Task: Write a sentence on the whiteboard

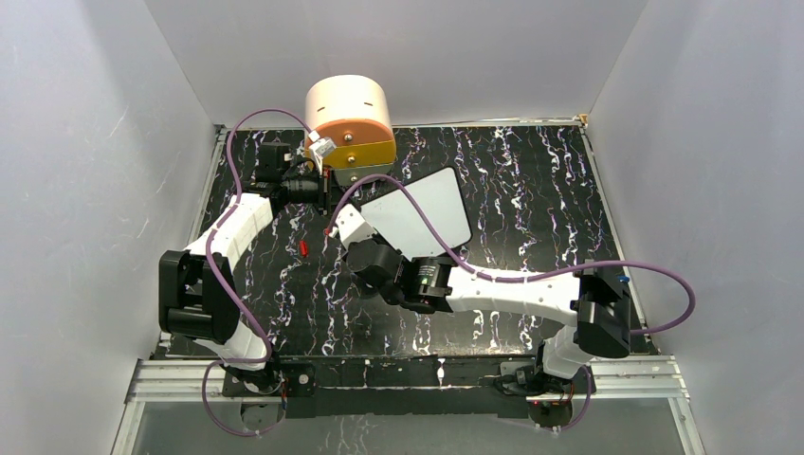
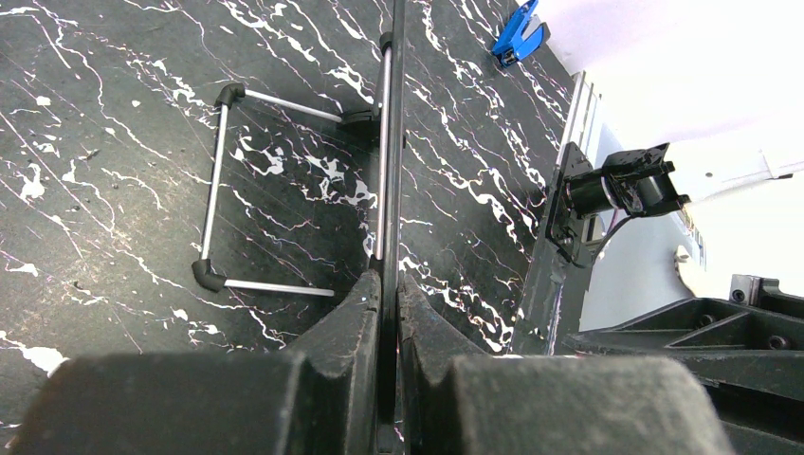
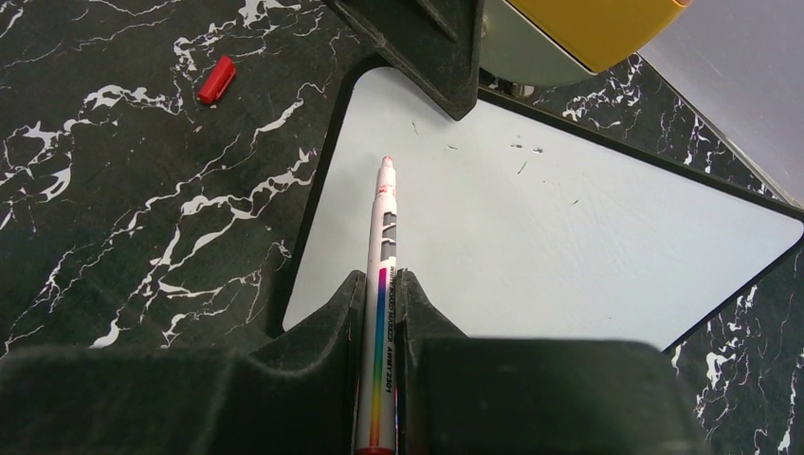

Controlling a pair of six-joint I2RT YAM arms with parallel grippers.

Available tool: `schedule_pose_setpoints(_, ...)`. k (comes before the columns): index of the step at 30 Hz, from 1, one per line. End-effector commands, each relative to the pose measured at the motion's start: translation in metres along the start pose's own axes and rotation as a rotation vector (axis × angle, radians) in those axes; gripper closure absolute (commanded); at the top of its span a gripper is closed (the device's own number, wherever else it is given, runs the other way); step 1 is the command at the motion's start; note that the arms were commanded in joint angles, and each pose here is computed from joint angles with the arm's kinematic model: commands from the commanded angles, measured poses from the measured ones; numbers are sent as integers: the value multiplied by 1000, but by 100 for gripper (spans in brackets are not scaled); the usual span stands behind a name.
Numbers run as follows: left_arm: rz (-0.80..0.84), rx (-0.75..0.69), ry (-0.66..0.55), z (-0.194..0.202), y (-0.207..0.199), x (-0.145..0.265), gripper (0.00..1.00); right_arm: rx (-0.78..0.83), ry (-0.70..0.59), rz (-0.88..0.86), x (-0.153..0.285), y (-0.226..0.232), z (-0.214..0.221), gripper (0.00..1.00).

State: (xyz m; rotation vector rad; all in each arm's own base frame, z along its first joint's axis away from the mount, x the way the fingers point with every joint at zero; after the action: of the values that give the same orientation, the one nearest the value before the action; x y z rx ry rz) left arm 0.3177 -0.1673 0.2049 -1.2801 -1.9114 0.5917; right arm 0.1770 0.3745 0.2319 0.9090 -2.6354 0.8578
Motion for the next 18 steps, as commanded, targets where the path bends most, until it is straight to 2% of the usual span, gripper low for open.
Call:
schedule_pose_setpoints(1, -51, 16, 16, 10, 3, 1, 100, -52, -45, 34, 2, -7, -24, 100)
schedule_pose_setpoints(18, -53, 18, 16, 10, 4, 1, 100, -64, -33, 27, 1, -5, -24, 100)
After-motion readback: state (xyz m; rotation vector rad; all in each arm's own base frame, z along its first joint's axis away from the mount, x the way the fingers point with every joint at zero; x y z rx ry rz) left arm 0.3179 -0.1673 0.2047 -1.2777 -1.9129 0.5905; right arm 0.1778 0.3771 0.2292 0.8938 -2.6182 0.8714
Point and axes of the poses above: each gripper's point midway between its finger pads, its own x axis back along the fingers, its own y axis along the line the jaws close on, z = x × y, the point moved 4 cm from there along x, back along the fingers, and after that the axes turned 10 degrees about x, right-handed, at the moved point
